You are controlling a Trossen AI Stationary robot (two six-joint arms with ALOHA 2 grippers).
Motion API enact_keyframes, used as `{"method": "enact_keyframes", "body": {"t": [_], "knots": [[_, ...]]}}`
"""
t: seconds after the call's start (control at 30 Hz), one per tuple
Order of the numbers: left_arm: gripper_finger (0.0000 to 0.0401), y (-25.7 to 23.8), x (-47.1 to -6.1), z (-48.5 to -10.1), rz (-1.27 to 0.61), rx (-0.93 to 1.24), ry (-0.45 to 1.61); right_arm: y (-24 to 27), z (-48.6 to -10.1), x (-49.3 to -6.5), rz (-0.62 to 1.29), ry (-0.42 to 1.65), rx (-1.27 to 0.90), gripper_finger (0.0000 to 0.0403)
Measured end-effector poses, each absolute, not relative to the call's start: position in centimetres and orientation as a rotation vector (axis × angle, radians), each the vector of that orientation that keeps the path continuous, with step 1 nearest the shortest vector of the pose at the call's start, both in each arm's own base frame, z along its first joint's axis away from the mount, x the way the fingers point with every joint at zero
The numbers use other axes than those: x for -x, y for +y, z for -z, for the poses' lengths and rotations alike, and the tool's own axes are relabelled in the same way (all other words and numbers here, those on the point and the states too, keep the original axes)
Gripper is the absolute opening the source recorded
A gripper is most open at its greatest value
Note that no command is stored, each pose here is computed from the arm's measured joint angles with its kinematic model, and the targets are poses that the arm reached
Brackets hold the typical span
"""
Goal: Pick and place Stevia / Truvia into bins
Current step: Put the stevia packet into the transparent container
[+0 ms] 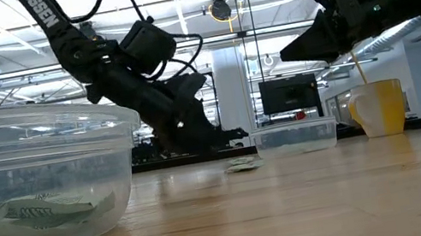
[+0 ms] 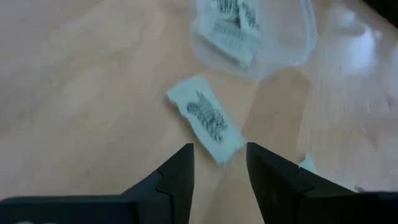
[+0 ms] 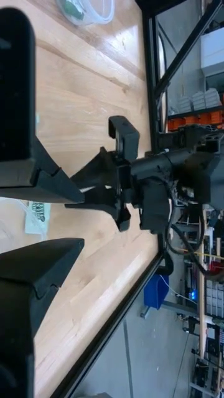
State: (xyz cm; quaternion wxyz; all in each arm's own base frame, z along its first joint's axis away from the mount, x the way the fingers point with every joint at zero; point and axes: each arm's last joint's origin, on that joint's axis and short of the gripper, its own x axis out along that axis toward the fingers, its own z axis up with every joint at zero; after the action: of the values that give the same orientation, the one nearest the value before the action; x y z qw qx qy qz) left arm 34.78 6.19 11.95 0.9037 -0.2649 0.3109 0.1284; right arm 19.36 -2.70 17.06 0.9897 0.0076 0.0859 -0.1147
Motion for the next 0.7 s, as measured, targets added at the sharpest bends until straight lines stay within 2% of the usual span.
{"method": "enact_keyframes", "body": {"t": [0.7], "knots": [[0.0152,5.28,-34.83,-11.37,-0.37,0.714,0.647,-2.71,-17.12,-19.36,0.231,0.166,-0.016,0.0093]]}}
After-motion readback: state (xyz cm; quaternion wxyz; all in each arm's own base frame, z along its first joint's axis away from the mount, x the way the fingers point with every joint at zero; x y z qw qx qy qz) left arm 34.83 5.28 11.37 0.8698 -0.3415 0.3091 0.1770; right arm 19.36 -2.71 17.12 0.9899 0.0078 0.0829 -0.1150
